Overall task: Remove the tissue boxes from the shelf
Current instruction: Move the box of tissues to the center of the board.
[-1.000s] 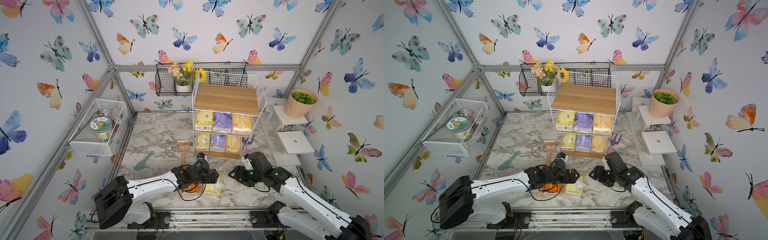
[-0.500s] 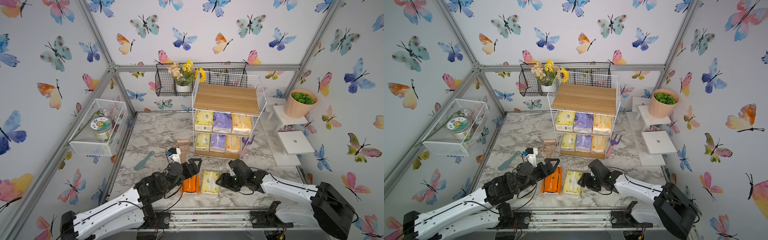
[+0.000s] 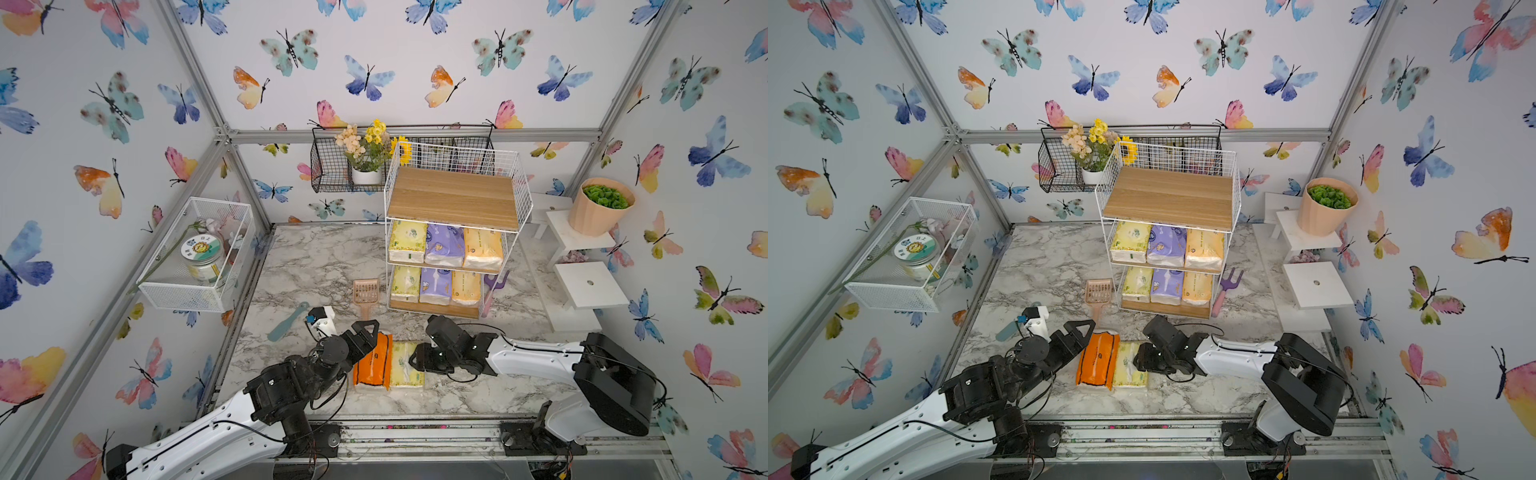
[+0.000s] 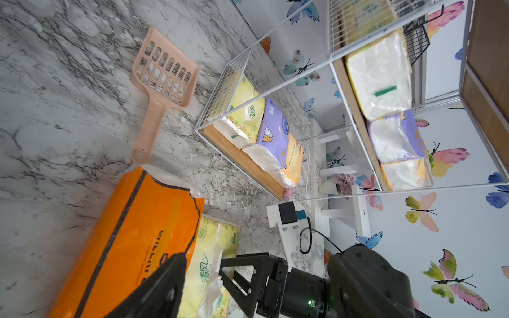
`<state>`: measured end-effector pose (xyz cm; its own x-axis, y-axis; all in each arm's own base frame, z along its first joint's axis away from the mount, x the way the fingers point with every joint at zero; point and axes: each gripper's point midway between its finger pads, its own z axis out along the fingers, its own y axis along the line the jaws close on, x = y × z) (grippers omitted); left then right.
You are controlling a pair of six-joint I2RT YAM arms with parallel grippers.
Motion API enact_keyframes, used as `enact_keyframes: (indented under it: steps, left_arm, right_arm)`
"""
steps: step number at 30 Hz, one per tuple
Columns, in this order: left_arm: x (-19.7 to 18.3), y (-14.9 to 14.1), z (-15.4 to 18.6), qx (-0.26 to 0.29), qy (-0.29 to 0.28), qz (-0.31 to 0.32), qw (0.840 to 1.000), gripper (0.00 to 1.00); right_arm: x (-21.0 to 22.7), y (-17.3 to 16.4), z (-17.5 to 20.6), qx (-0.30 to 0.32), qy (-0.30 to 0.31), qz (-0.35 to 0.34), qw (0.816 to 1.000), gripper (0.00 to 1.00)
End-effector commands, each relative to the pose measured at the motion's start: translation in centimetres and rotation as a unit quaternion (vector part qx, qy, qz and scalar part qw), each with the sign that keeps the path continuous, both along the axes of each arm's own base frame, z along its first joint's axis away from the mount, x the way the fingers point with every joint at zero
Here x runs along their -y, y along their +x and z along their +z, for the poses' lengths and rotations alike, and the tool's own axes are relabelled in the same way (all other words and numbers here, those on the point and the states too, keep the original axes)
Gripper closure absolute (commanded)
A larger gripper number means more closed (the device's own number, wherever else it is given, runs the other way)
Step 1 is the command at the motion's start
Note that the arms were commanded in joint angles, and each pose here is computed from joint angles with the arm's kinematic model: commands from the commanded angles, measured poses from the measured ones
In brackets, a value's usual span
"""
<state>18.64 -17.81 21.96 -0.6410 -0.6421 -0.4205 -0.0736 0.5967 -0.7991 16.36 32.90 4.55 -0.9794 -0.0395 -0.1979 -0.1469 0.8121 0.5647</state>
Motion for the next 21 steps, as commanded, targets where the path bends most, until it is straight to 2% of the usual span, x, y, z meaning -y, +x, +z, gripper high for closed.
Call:
enact_keyframes:
  steps: [1, 9, 13, 17, 21]
  left_arm:
    - [-1.7, 0.2, 0.4, 0.006, 0.014, 0.03, 0.999, 0.15]
    - [-2.9, -0.4, 1.8, 0.001, -0.005, 0.041, 0.999, 0.16]
    - [-3.1, -0.7, 2.6, -0.001, -0.033, 0.044, 0.999, 0.16]
    - [-3.1, -0.8, 3.9, 0.005, -0.056, 0.039, 0.998, 0.17]
    - [-2.5, -0.8, 5.6, 0.018, -0.088, 0.031, 0.995, 0.18]
  right_arm:
    - [-2.5, 0.3, 0.9, 0.028, 0.011, 0.016, 0.999, 0.51]
    - [-7.0, -0.4, 1.1, -0.002, 0.057, 0.003, 0.998, 0.5]
    - [-8.3, -0.4, 0.9, -0.006, 0.061, -0.009, 0.998, 0.45]
    - [-7.2, 0.1, 1.4, 0.009, 0.038, -0.039, 0.998, 0.33]
    - [-3.8, 0.8, 3.0, 0.034, 0.011, -0.087, 0.996, 0.27]
